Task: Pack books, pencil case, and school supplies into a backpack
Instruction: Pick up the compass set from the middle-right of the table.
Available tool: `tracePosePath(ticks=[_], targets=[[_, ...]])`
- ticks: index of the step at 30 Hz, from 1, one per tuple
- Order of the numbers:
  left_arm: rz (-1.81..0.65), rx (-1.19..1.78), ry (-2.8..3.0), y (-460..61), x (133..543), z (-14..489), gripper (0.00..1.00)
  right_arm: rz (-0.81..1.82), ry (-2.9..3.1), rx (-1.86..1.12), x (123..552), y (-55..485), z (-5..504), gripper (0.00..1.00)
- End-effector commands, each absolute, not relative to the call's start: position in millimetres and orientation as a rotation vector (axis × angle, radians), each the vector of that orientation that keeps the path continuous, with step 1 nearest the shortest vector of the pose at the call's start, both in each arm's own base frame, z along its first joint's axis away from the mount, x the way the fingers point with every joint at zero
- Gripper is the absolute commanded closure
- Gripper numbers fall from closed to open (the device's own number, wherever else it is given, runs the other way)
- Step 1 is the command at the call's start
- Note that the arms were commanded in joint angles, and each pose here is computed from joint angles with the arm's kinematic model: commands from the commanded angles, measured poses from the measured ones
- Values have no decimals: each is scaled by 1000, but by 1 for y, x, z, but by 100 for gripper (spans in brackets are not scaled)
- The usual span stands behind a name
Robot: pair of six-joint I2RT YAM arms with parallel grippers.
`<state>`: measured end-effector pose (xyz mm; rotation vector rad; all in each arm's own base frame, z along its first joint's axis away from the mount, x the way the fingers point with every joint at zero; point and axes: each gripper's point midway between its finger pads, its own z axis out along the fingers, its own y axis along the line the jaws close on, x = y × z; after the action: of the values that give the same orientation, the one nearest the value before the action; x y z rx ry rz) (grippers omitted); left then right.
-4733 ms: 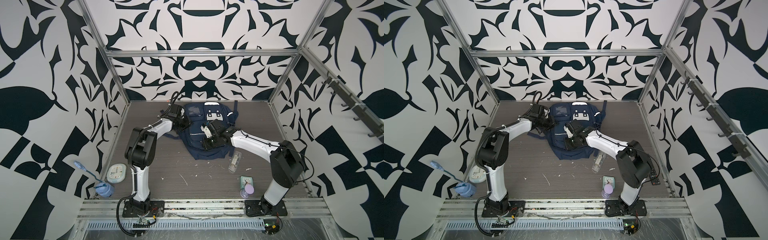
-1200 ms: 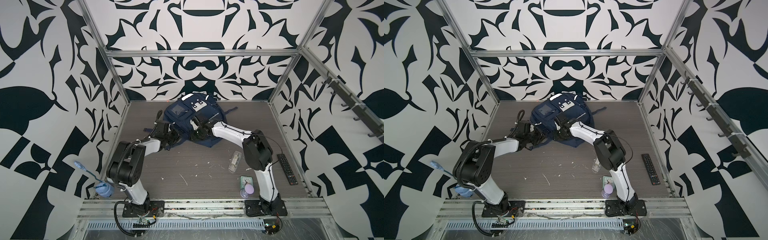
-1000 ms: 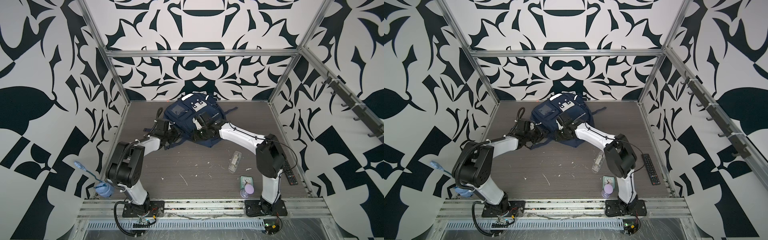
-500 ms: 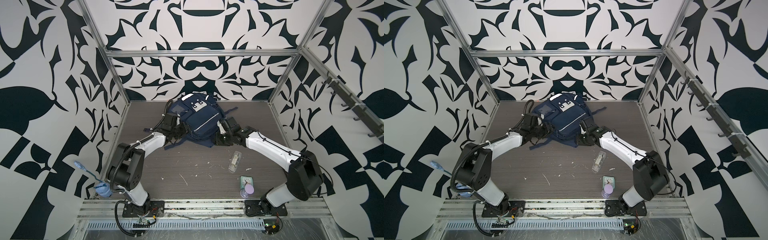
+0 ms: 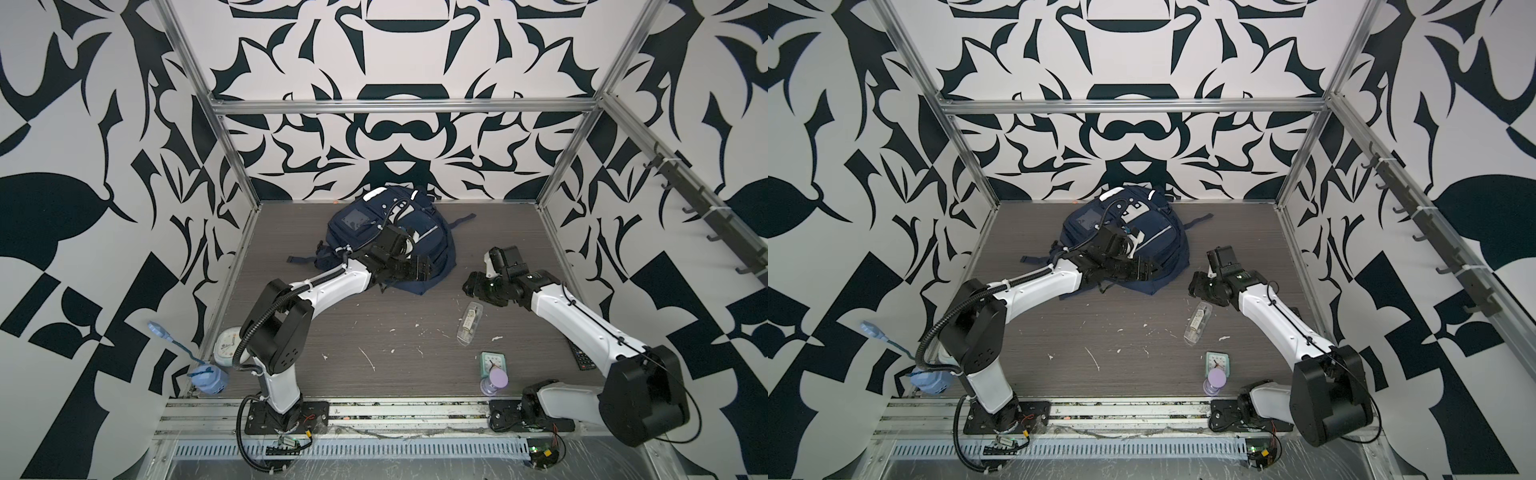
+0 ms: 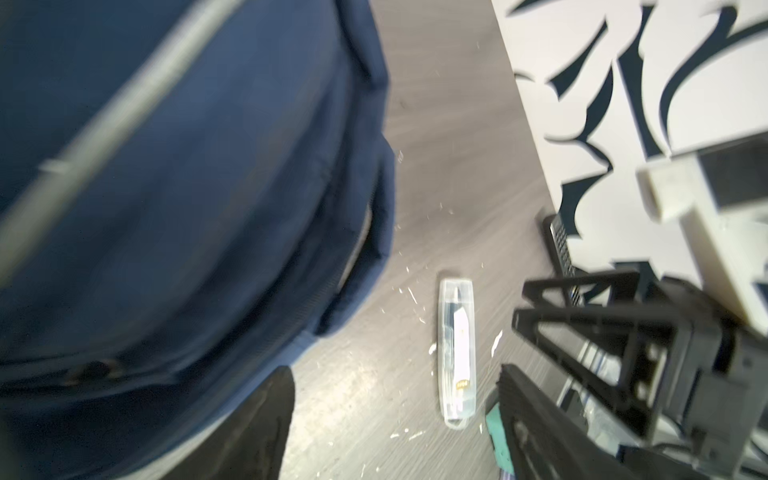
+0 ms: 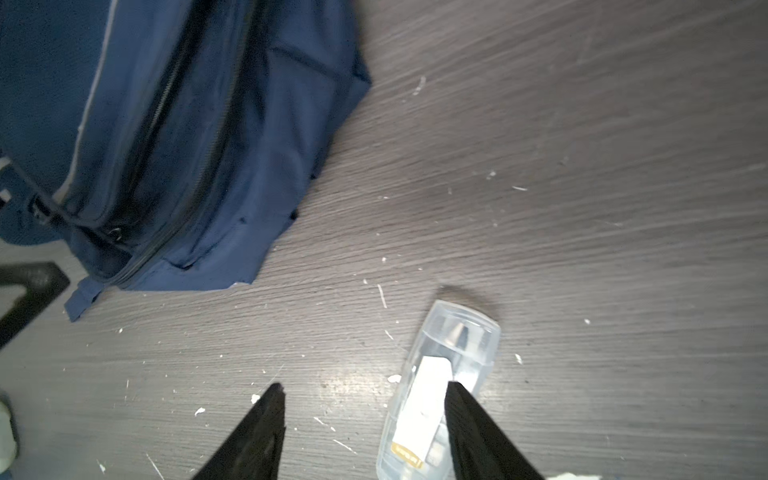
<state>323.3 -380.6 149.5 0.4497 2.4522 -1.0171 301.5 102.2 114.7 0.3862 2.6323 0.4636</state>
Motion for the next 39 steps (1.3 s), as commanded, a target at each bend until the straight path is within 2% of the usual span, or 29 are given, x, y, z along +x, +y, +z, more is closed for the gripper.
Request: tracePosePath(ticks=[1, 8, 9, 10, 19, 28, 38, 39], targets=[[-915, 616, 2470, -392, 305, 141, 18, 406, 2586, 488, 302, 77, 120, 31], [-828, 823, 2521, -423, 260, 118, 16, 350, 2551, 642, 302, 43, 116, 26], [-822, 846, 2525, -427, 255, 116, 11, 348, 2545, 661, 302, 40, 115, 26], [-814, 875, 2529, -432, 249, 113, 10, 354, 2540, 678, 303, 37, 113, 26], [-653, 1055, 2585, -466, 210, 76, 10, 407, 2505, 728, 310, 27, 107, 26], [-551, 1117, 2605, -484, 202, 56, 11, 407, 2505, 722, 307, 25, 99, 27], [-384, 1134, 2607, -484, 212, 36, 14, 394, 2474, 772, 303, 13, 98, 28], [-383, 1135, 2609, -485, 213, 33, 19, 397, 2471, 775, 303, 12, 98, 29]])
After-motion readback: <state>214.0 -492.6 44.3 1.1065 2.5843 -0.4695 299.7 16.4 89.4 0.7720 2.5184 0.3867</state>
